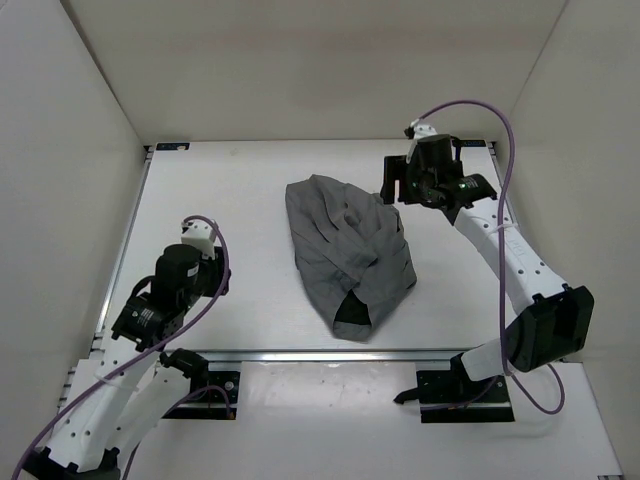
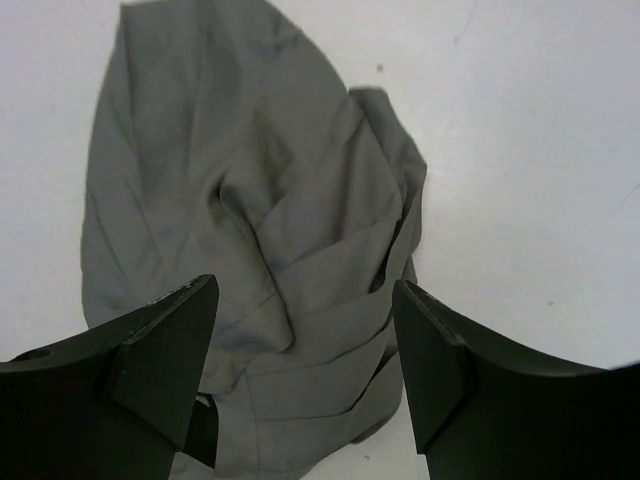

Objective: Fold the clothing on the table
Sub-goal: Flatten the skirt out

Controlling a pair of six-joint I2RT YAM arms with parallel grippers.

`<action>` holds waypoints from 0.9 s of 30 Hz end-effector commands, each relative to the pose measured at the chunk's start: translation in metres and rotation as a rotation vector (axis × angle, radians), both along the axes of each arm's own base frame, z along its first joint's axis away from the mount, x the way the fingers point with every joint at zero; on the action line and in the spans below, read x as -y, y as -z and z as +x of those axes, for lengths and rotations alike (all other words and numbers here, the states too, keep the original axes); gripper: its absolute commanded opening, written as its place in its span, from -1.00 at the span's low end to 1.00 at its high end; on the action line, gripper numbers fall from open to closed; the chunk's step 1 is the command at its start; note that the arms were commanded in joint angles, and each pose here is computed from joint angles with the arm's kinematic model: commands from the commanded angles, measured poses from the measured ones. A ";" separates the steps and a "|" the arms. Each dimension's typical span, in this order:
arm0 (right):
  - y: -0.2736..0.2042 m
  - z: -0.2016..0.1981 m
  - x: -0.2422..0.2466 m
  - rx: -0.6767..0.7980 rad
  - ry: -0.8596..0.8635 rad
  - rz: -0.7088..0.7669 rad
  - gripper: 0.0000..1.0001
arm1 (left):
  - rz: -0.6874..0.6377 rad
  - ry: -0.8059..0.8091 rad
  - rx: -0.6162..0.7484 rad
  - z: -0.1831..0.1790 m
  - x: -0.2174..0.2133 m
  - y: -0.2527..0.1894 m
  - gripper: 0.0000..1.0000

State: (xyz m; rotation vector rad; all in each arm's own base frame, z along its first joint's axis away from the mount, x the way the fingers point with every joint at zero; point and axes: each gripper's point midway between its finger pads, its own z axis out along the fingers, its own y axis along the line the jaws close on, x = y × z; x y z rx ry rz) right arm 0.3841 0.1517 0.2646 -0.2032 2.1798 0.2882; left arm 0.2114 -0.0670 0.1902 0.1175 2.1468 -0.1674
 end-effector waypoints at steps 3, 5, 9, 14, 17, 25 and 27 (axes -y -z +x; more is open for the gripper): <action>0.022 -0.003 0.003 -0.038 0.010 0.093 0.37 | -0.026 0.035 0.042 0.000 0.008 -0.003 0.27; 0.023 -0.009 0.002 -0.044 -0.001 0.089 0.39 | -0.038 0.034 0.068 -0.001 0.007 -0.009 0.22; 0.020 -0.015 -0.002 -0.035 -0.014 0.097 0.39 | -0.139 0.130 0.066 -0.003 0.029 -0.017 -0.74; 0.020 -0.027 0.006 -0.034 0.001 0.109 0.39 | -0.467 0.372 -0.108 -0.002 0.111 -0.011 -0.09; 0.032 -0.042 0.015 -0.053 0.013 0.125 0.40 | -0.583 0.365 -0.096 0.008 0.160 -0.030 0.32; 0.023 -0.054 0.030 -0.009 0.018 0.180 0.39 | -0.684 0.284 -0.335 0.029 0.207 0.009 0.37; 0.020 -0.057 0.031 0.009 0.015 0.202 0.39 | -0.719 0.276 -0.404 0.033 0.225 0.020 0.42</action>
